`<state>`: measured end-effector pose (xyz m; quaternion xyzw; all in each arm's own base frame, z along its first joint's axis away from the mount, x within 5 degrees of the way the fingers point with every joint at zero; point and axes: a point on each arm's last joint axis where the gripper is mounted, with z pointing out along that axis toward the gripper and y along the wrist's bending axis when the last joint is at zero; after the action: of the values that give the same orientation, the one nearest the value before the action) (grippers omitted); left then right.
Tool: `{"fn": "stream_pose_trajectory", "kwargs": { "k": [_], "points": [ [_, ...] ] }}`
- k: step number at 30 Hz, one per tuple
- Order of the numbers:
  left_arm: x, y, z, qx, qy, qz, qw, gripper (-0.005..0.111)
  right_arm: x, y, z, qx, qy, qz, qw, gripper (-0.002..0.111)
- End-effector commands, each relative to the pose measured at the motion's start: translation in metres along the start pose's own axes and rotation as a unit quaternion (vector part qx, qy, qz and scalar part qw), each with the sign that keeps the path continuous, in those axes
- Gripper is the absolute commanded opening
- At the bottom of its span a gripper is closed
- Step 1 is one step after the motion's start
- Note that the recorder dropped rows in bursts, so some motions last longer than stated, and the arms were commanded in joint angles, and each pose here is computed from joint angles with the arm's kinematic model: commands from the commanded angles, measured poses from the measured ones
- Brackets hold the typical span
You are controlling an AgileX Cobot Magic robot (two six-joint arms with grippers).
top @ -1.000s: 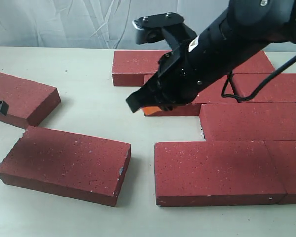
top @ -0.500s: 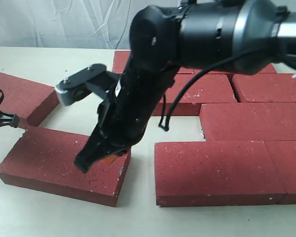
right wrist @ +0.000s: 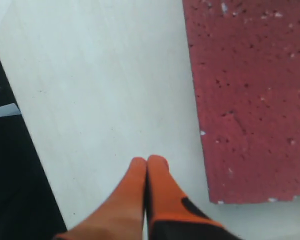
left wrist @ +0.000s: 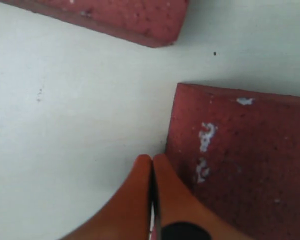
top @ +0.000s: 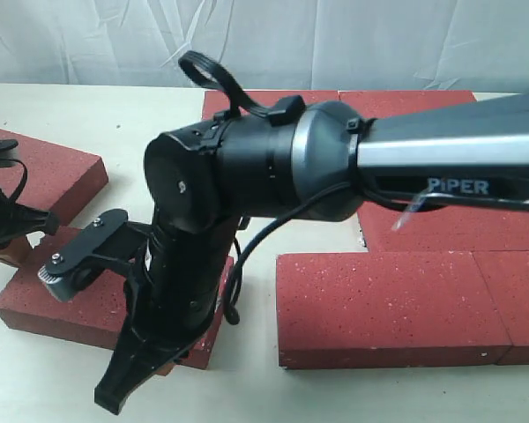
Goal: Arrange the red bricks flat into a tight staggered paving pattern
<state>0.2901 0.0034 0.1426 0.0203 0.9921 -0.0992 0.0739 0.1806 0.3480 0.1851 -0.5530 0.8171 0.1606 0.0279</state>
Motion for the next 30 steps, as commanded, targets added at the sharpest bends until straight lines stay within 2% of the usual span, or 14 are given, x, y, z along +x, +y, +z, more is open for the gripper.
{"fn": "stream_pose_trajectory", "kwargs": {
  "k": [1,6,14,22,30],
  "points": [
    [-0.001,-0.001,-0.001,0.006,-0.002,-0.001,1.0,0.0,-0.002,-0.001,0.012,0.002,0.005,-0.005,1.0,-0.001],
    [-0.002,-0.001,-0.001,0.008,-0.003,-0.003,1.0,0.0,-0.001,-0.007,0.02,0.018,0.016,-0.015,1.0,-0.001],
    [-0.002,-0.003,0.002,0.017,0.0,-0.016,1.0,0.0,0.0,-0.019,0.02,0.083,0.021,0.001,0.996,-0.001],
    [-0.001,-0.006,0.018,0.057,0.021,-0.025,0.998,0.0,0.001,-0.028,0.018,0.13,0.026,0.005,0.991,-0.001],
    [-0.004,-0.011,0.017,0.084,0.01,-0.026,0.996,0.0,0.001,-0.03,0.017,0.145,0.026,0.006,0.989,-0.001]
  ]
}}
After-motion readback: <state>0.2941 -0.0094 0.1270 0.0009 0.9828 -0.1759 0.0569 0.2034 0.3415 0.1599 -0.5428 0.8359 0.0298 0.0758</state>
